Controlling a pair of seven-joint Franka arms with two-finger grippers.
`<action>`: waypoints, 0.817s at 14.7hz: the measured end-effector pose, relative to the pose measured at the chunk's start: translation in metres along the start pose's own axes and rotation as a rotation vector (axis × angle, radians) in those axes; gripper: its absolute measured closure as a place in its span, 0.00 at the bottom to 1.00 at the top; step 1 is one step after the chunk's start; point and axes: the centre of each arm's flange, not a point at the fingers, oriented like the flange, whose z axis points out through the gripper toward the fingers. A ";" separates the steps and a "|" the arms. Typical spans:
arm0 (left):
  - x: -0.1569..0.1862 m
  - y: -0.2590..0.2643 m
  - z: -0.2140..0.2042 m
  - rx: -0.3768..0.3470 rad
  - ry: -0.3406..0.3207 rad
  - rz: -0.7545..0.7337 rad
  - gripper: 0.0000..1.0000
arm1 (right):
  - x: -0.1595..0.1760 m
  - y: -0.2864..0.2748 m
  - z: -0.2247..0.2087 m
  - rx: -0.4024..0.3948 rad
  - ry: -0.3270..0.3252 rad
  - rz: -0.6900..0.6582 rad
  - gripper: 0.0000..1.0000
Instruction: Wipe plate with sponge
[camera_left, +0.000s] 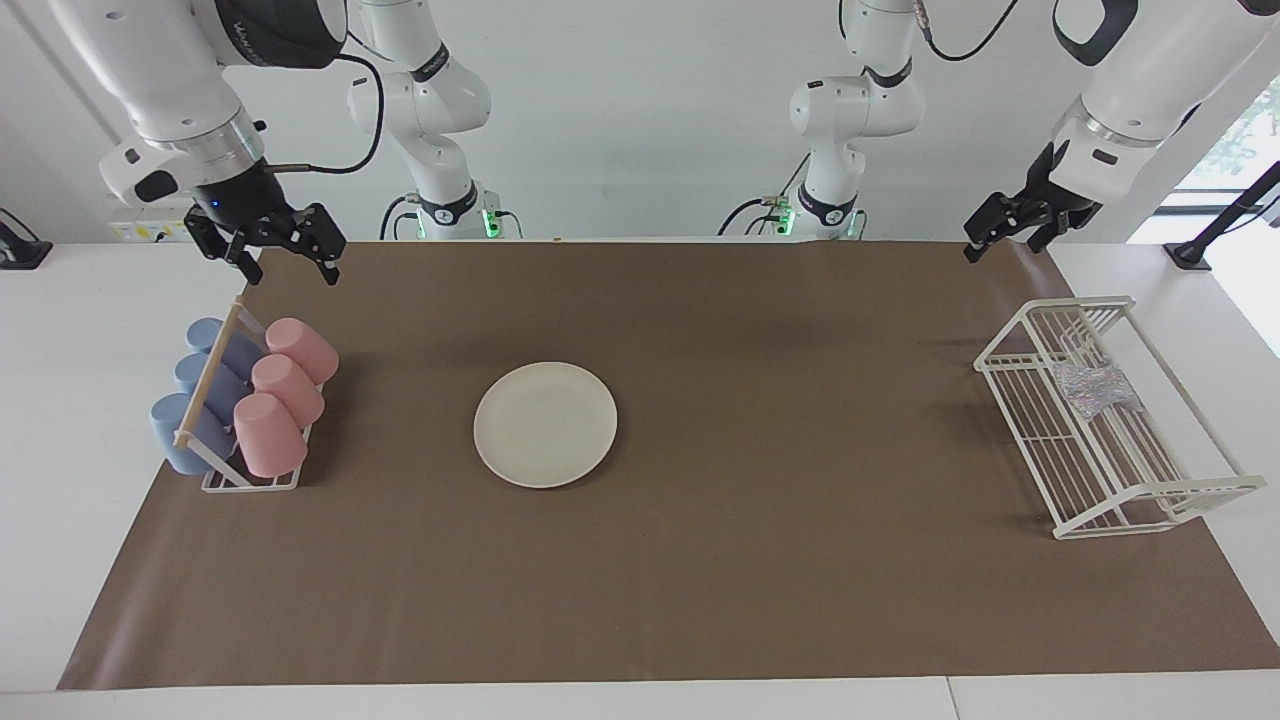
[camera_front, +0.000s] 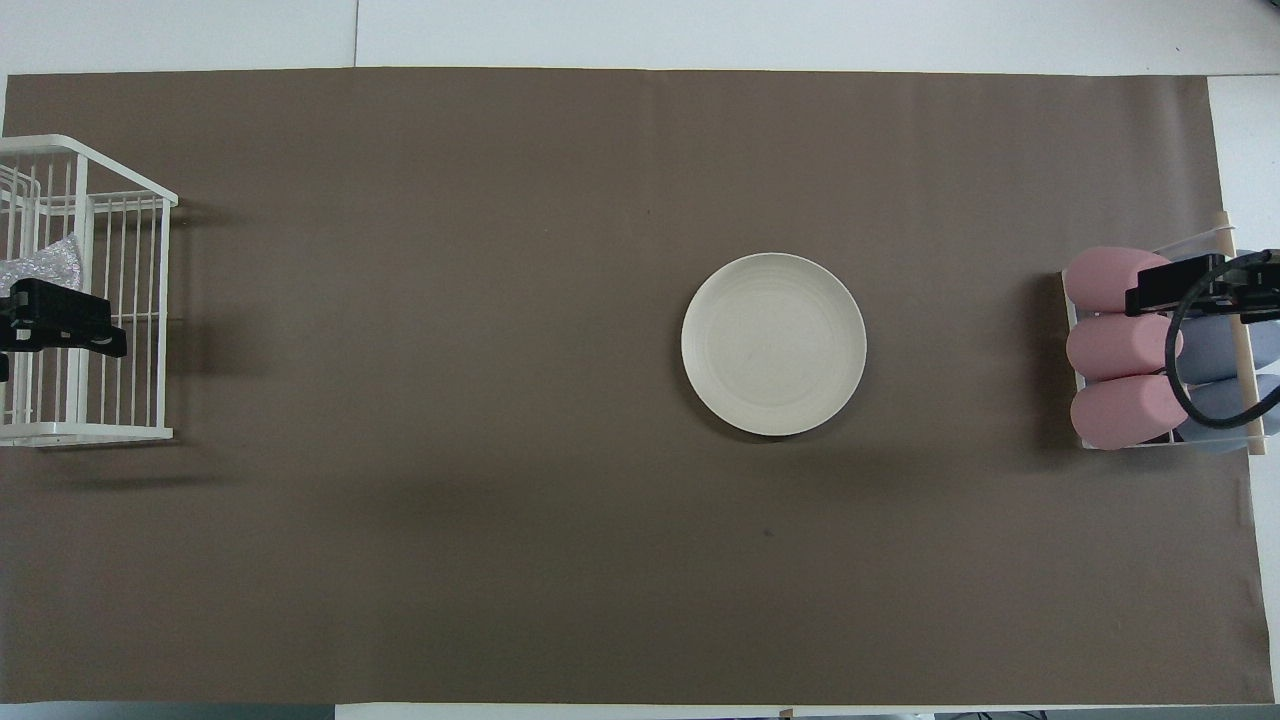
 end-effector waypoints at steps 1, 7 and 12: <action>0.003 0.000 0.001 0.014 0.022 -0.033 0.00 | 0.000 0.000 0.000 0.000 0.000 0.053 0.00; 0.028 0.030 0.070 0.403 0.077 0.012 0.00 | -0.003 -0.027 0.001 0.000 -0.004 0.354 0.00; 0.081 0.032 0.176 0.774 0.079 -0.017 0.00 | -0.008 -0.055 0.008 -0.004 -0.017 0.543 0.00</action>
